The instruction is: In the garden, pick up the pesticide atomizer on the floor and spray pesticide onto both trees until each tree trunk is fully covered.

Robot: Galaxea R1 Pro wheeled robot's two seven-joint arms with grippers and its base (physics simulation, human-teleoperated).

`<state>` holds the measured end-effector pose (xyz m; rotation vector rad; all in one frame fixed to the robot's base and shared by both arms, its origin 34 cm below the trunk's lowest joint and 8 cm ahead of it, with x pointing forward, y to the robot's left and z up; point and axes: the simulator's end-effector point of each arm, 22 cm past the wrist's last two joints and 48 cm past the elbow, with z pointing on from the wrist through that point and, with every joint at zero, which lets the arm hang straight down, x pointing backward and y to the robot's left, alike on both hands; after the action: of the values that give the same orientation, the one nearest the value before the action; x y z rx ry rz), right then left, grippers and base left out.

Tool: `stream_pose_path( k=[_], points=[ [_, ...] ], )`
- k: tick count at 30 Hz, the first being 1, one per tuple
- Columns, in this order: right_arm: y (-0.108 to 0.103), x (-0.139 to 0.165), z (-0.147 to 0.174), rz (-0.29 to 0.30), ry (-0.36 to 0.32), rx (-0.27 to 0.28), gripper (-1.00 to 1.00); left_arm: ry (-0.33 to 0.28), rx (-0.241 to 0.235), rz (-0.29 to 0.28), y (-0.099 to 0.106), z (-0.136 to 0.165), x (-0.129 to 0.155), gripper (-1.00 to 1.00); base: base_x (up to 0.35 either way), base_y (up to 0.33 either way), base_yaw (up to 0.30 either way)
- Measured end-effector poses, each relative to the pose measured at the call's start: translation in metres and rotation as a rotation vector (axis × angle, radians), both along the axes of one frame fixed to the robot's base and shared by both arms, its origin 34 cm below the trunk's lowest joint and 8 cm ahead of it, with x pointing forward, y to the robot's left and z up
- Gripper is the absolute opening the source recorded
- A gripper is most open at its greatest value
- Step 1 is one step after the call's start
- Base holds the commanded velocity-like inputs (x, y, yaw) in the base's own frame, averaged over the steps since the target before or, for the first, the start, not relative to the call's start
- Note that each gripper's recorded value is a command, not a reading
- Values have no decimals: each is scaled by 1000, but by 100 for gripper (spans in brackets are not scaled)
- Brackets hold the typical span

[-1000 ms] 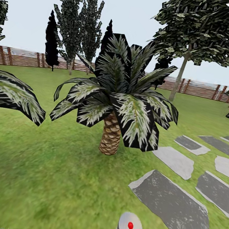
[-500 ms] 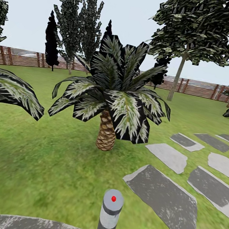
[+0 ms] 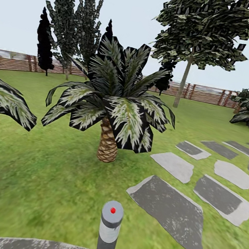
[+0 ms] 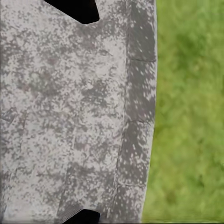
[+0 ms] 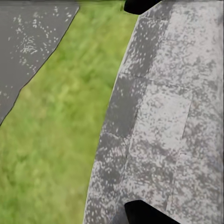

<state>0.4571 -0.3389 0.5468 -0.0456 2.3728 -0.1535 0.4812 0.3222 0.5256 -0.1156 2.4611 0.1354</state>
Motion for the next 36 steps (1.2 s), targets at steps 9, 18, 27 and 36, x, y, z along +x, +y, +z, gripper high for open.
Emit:
stream_pose_path(
  k=[9, 18, 27, 36],
  points=[
    [1, -4, -4, -1, 11, 3, 100, -8, 0, -2, -1, 1, 1, 100, -209, -159, -291],
    [4, -6, -6, -1, 17, 6, 100, -3, 0, -1, -1, -1, -1, 100, -111, -246, -257],
    [4, -9, -9, 0, 29, 7, 100, 9, 1, 0, 0, -5, -4, 100, -2, -275, -193],
    [5, -13, -13, 0, 41, 7, 100, 20, 1, -1, 0, -9, -8, 100, 0, -276, -192]
  ],
)
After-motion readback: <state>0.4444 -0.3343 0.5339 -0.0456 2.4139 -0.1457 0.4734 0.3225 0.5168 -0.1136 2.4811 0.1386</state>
